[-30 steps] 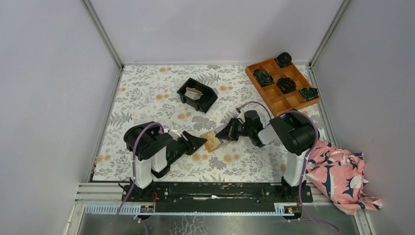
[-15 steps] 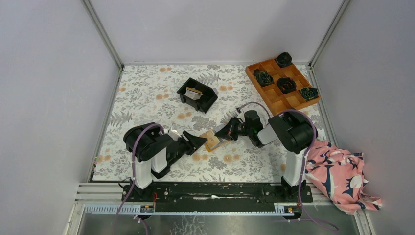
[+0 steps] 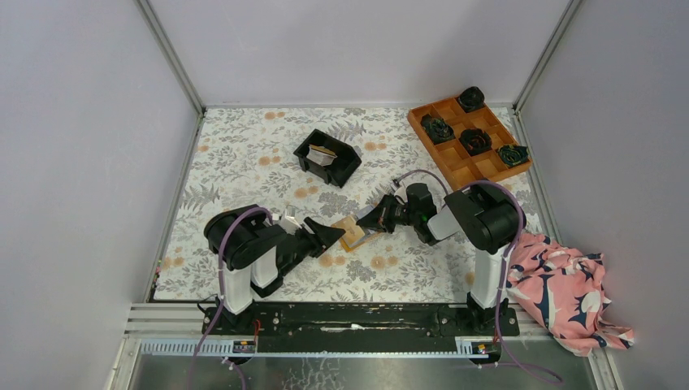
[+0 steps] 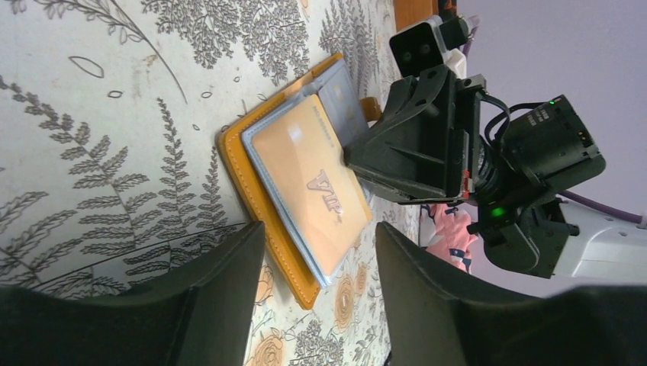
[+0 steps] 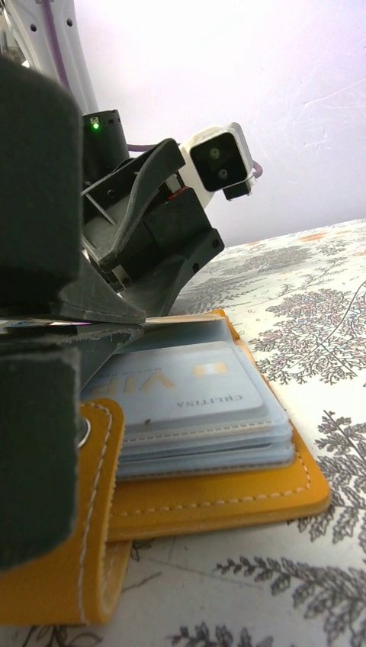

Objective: Put the credit cards into the card holder
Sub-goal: Insert the credit card into the card holder.

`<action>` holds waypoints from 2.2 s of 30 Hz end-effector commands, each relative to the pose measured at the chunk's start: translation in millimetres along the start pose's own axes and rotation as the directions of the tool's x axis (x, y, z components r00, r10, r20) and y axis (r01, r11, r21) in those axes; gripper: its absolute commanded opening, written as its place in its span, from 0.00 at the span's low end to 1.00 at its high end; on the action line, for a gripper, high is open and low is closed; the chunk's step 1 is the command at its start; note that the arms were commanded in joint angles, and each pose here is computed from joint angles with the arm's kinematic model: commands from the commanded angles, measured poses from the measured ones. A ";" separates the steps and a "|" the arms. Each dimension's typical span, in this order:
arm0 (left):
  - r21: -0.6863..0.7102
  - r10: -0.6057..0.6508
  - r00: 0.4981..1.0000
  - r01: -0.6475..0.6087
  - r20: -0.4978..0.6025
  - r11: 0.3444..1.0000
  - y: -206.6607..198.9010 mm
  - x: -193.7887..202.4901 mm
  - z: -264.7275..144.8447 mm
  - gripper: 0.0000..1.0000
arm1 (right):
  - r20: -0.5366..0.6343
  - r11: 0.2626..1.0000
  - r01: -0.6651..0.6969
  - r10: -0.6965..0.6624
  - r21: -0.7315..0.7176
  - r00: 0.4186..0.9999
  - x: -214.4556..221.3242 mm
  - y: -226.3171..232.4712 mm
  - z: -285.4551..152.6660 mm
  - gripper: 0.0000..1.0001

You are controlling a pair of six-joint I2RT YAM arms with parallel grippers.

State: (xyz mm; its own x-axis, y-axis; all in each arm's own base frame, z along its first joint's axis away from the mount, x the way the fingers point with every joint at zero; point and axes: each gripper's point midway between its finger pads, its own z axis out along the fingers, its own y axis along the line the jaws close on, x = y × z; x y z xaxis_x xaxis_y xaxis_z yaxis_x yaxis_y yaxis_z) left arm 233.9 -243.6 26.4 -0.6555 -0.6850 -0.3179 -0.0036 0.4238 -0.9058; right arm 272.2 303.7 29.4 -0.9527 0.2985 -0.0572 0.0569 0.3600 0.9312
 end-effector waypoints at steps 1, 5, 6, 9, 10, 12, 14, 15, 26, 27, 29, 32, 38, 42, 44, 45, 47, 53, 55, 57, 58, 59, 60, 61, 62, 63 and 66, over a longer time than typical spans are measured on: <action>-0.264 0.072 0.985 -0.113 -0.159 0.958 81.8 33.4 -60.6 0.68 | 0.004 0.997 0.028 -0.028 -0.071 1.000 -7.7 19.0 -0.5 0.00; -0.272 0.069 0.983 -0.114 -0.169 0.955 83.8 36.3 -62.0 0.70 | 0.009 0.997 0.023 -0.023 -0.080 1.000 -10.6 20.2 -2.3 0.00; -0.275 0.069 0.983 -0.114 -0.170 0.955 84.4 36.9 -62.4 0.70 | 0.010 0.996 0.021 -0.021 -0.083 1.000 -11.1 20.9 -3.0 0.00; -0.272 0.065 0.983 -0.111 -0.173 0.956 83.4 38.2 -62.4 0.70 | 0.012 0.996 0.017 -0.016 -0.089 1.000 -12.3 21.6 -3.4 0.00; -0.270 0.064 0.983 -0.111 -0.175 0.956 82.9 38.8 -62.0 0.70 | 0.010 0.996 0.018 -0.017 -0.092 1.000 -12.5 22.4 -3.5 0.00; -0.272 0.062 0.982 -0.109 -0.176 0.956 83.2 39.6 -62.5 0.70 | 0.013 0.995 0.017 -0.016 -0.096 1.000 -13.6 23.4 -3.8 0.00; -0.264 0.060 0.983 -0.105 -0.176 0.959 81.5 39.9 -61.8 0.70 | 0.010 0.995 0.016 -0.015 -0.100 1.000 -14.1 24.5 -4.3 0.00; -0.263 0.057 0.983 -0.103 -0.175 0.959 81.1 40.0 -61.9 0.70 | 0.012 0.995 0.013 -0.012 -0.102 1.000 -15.2 24.7 -4.8 0.00; -0.210 0.023 0.985 -0.059 -0.170 0.976 65.5 40.2 -60.0 0.72 | 0.011 0.995 0.008 -0.007 -0.097 1.000 -20.7 20.0 -4.0 0.00; -0.202 0.018 0.985 -0.053 -0.170 0.978 62.8 40.2 -59.2 0.72 | 0.010 0.995 0.005 -0.004 -0.096 1.000 -21.2 19.5 -3.9 0.00; -0.190 0.013 0.986 -0.045 -0.168 0.981 59.1 39.8 -59.4 0.73 | 0.010 0.995 0.005 -0.004 -0.097 1.000 -22.2 19.7 -3.3 0.00; -0.183 0.012 0.985 -0.043 -0.170 0.982 56.8 39.8 -59.7 0.75 | 0.011 0.995 0.004 -0.003 -0.101 1.000 -24.9 20.6 -2.7 0.00; -0.212 0.005 0.981 -0.047 -0.194 0.976 64.1 45.6 -61.8 0.76 | 0.014 0.994 0.008 -0.006 -0.111 1.000 -28.2 26.0 -2.6 0.00; -0.224 -0.005 0.981 -0.040 -0.195 0.974 67.2 48.5 -62.2 0.76 | 0.014 0.993 0.009 -0.007 -0.116 1.000 -29.5 28.6 -3.0 0.00; -0.223 0.001 0.982 -0.043 -0.187 0.974 67.1 47.0 -61.5 0.77 | 0.013 0.993 0.006 -0.005 -0.117 1.000 -29.3 29.5 -3.6 0.00; -0.221 -0.001 0.983 -0.041 -0.184 0.974 66.5 46.7 -60.5 0.78 | 0.012 0.993 0.007 -0.006 -0.118 1.000 -28.7 30.0 -3.5 0.00; -0.227 0.001 0.984 -0.043 -0.181 0.973 67.9 46.1 -60.4 0.78 | 0.013 0.993 0.006 -0.005 -0.119 1.000 -28.5 29.6 -4.0 0.00; -0.240 0.018 0.983 -0.062 -0.183 0.969 72.2 47.0 -50.3 0.80 | 0.010 0.993 0.002 -0.001 -0.121 1.000 -24.3 27.3 -5.6 0.00; -0.235 0.021 0.982 -0.065 -0.187 0.970 71.9 48.8 -43.0 0.80 | 0.004 0.993 0.000 0.000 -0.120 1.000 -21.2 26.1 -5.8 0.00; -0.226 0.020 0.984 -0.061 -0.178 0.972 71.6 48.0 -39.3 0.80 | -0.001 0.993 0.001 -0.001 -0.117 1.000 -17.6 24.6 -5.9 0.00; -0.225 0.019 0.985 -0.059 -0.173 0.973 72.3 47.4 -37.6 0.80 | -0.005 0.993 0.001 -0.002 -0.114 1.000 -15.5 23.9 -5.0 0.00; -0.224 0.020 0.985 -0.059 -0.173 0.973 73.3 47.6 -35.7 0.80 | -0.010 0.994 0.002 -0.004 -0.113 1.000 -13.6 23.4 -4.1 0.00; -0.228 0.019 0.985 -0.058 -0.172 0.972 75.4 47.7 -34.5 0.80 | -0.013 0.994 0.003 -0.005 -0.111 1.000 -11.4 23.0 -2.8 0.00; -0.230 0.015 0.985 -0.054 -0.170 0.972 76.4 47.5 -32.2 0.80 | -0.017 0.994 0.003 -0.005 -0.108 1.000 -9.6 22.1 -1.3 0.00; -0.231 0.018 0.986 -0.057 -0.168 0.971 77.5 47.1 -31.4 0.80 | -0.023 0.994 0.004 -0.007 -0.105 1.000 -7.0 21.5 0.4 0.00; -0.228 0.025 0.986 -0.063 -0.164 0.972 77.2 46.0 -29.0 0.79 | -0.027 0.995 0.006 -0.009 -0.103 1.000 -4.8 20.9 1.9 0.00; -0.219 0.043 0.988 -0.075 -0.148 0.973 76.0 40.9 -25.1 0.79 | -0.037 0.995 0.009 -0.013 -0.096 0.999 1.3 19.5 5.3 0.00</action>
State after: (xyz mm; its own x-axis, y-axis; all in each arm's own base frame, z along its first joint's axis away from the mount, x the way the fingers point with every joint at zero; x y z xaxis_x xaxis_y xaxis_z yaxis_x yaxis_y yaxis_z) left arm 229.6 -257.6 30.9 -0.6713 -0.7158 -0.1925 -0.0781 0.3265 -0.9420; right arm 282.0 305.5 39.8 -0.9542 0.2977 -0.0294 0.0634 0.2973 0.9527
